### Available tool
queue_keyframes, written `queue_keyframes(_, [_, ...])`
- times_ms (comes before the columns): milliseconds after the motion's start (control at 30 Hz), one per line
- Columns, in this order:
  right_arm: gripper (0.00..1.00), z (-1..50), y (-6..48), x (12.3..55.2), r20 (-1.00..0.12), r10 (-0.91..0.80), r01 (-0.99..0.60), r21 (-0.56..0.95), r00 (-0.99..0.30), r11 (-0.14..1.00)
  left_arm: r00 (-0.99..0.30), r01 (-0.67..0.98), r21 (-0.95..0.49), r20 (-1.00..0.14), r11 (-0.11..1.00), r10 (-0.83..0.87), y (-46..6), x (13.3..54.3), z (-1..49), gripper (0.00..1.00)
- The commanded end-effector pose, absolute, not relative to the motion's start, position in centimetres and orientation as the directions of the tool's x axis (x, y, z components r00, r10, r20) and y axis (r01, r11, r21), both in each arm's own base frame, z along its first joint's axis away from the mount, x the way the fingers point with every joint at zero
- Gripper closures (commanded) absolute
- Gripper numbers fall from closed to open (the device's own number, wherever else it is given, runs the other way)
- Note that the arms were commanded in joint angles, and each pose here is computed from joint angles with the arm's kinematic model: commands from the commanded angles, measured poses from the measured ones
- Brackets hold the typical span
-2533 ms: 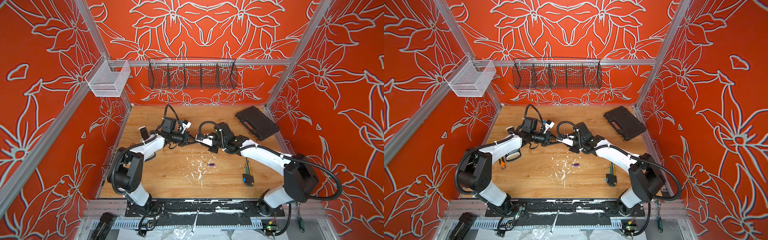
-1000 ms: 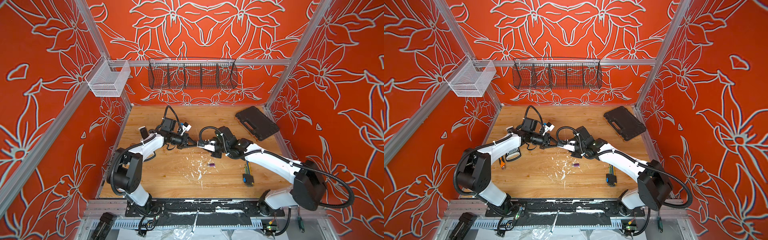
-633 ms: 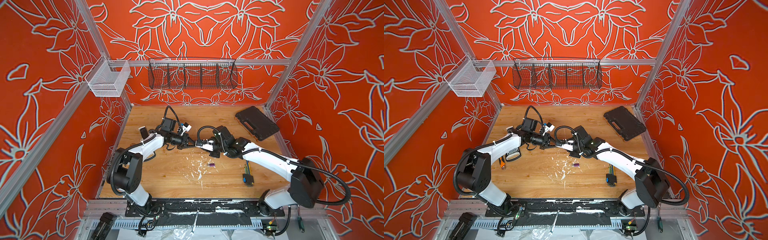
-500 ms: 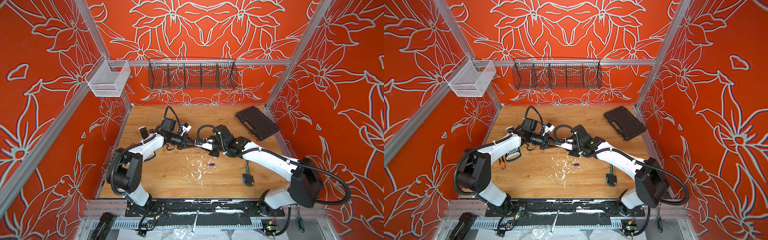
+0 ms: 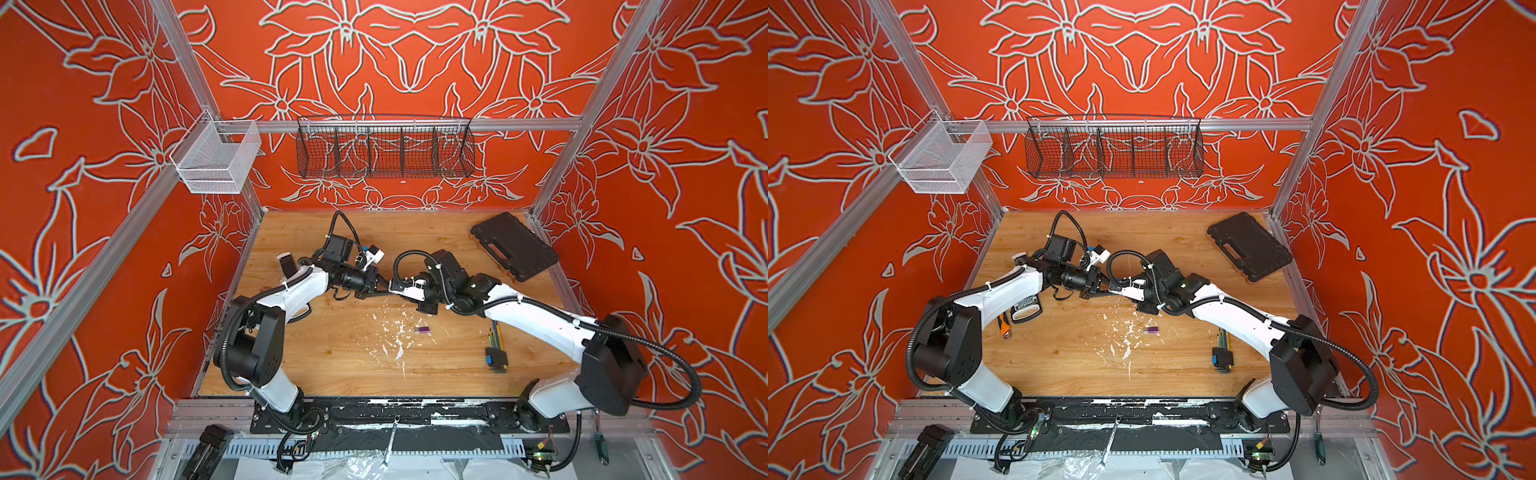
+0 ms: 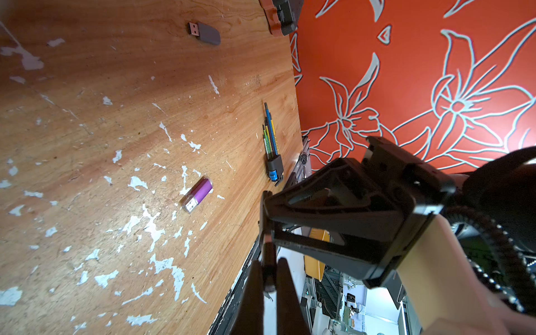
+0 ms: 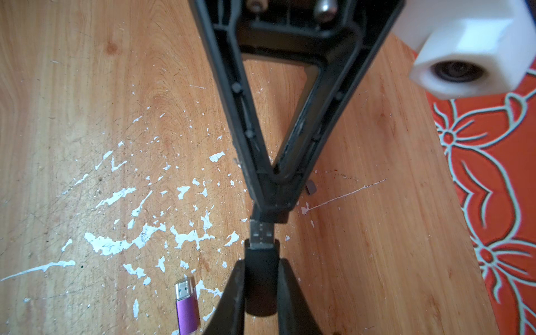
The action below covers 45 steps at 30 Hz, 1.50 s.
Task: Close the usb drive cover
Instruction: Close the cover of the USB drive.
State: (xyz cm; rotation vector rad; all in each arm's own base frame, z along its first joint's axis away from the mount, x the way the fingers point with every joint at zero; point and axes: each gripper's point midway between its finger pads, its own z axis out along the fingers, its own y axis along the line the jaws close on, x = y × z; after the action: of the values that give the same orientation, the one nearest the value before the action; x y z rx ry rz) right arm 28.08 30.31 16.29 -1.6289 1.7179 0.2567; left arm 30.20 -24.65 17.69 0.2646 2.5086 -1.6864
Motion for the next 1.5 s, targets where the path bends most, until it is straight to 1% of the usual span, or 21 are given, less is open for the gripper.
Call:
queue_keyframes(0, [0.9,17.3,31.3,28.2,-0.652,-0.751,-0.924,-0.342,0.103,0.17,-0.974,0.221,-0.909,-0.19,0.354,0.121,-25.1,29.6,17.9,1.0])
queue_keyframes(300, [0.9,17.3,31.5,28.7,-0.652,-0.754,-0.923,-0.332,0.077,0.193,-0.971,0.232,-0.902,-0.193,0.365,0.141,-25.3,29.1,17.7,1.0])
queue_keyframes(433, [0.9,17.0,31.5,28.9,-0.645,-0.763,-0.93,-0.306,0.043,0.206,-0.969,0.242,-0.898,-0.202,0.368,0.144,-25.5,29.1,17.8,1.0])
queue_keyframes(633, [0.91,17.7,32.3,28.4,-0.687,-0.725,-0.938,-0.283,0.054,0.198,-0.963,0.266,-0.881,-0.226,0.392,0.146,-26.0,29.1,17.6,1.0])
queue_keyframes(800, [0.91,17.5,32.3,28.7,-0.682,-0.731,-0.938,-0.27,0.029,0.215,-0.961,0.274,-0.879,-0.236,0.39,0.144,-26.4,29.1,17.4,1.0])
queue_keyframes(867, [0.91,17.9,32.5,28.8,-0.698,-0.716,-0.936,-0.264,0.02,0.232,-0.961,0.274,-0.877,-0.238,0.394,0.139,-26.5,29.1,17.3,1.0])
queue_keyframes(1000, [0.92,18.8,33.2,28.5,-0.742,-0.67,-0.939,-0.255,0.037,0.23,-0.961,0.277,-0.876,-0.247,0.396,0.127,-26.6,29.2,17.1,1.0])
queue_keyframes(1167, [0.92,19.0,33.4,28.6,-0.751,-0.66,-0.94,-0.243,0.026,0.24,-0.961,0.277,-0.877,-0.246,0.392,0.128,-26.8,29.3,17.1,1.0])
queue_keyframes(1467, [0.93,20.6,34.4,28.5,-0.81,-0.586,-0.943,-0.194,0.0,0.269,-0.964,0.265,-0.875,-0.242,0.405,0.107,-27.1,29.8,16.5,1.0])
